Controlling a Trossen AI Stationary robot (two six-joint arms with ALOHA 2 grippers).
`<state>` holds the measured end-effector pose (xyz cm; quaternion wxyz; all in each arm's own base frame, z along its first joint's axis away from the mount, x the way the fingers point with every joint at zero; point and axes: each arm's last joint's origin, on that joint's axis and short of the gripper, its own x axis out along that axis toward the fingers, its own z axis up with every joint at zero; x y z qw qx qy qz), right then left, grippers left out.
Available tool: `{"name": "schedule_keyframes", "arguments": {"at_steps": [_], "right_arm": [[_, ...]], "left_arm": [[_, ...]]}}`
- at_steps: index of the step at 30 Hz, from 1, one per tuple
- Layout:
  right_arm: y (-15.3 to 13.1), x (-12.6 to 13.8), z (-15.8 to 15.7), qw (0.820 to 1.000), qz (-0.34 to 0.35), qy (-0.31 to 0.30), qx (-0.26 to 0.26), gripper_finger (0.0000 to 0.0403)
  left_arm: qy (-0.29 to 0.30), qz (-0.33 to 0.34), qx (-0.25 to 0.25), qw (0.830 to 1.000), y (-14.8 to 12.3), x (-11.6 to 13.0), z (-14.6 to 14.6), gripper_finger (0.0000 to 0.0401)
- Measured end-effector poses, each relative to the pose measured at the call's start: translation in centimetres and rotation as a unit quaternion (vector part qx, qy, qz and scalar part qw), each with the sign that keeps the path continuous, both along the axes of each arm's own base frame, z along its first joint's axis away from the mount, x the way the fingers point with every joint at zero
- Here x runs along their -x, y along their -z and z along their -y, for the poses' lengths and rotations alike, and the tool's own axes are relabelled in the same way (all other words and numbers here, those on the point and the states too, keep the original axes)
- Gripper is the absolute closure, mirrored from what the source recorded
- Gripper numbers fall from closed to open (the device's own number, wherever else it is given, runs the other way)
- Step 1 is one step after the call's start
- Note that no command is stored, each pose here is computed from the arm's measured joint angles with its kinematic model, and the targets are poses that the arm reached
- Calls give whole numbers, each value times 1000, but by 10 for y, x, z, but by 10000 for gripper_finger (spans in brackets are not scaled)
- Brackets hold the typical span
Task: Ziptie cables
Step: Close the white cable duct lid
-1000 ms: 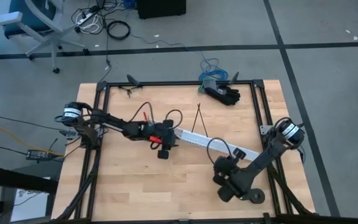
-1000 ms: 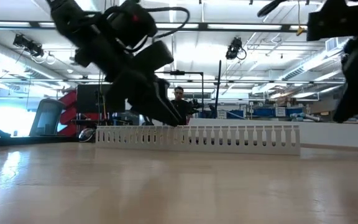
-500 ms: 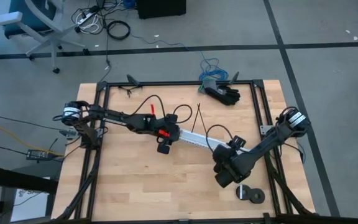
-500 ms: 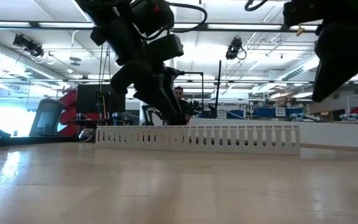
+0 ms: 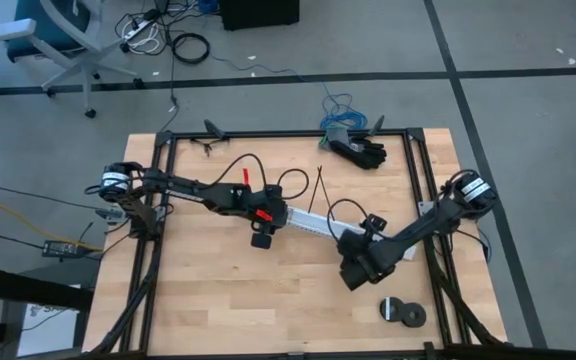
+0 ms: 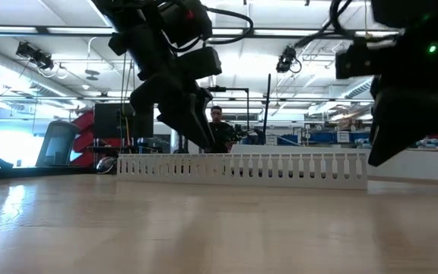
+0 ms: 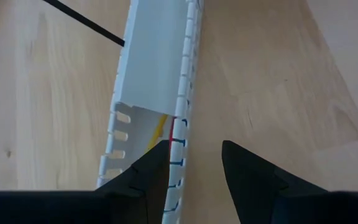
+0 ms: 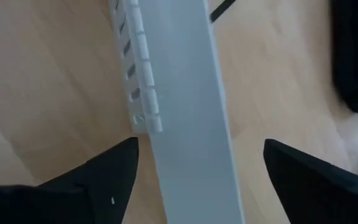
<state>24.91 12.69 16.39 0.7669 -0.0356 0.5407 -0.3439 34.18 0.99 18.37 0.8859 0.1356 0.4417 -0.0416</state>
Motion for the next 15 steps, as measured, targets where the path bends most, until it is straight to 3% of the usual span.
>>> {"name": "schedule_keyframes", "arguments": {"at_steps": [5, 15], "right_arm": [[8, -1, 5, 1000, -17, -8, -25, 93], [20, -6, 19, 999, -14, -28, -16, 96]], "left_arm": [[-22, 8, 19, 1000, -1, -1, 0, 244], [-26, 16, 25, 999, -2, -2, 0, 244]]}}
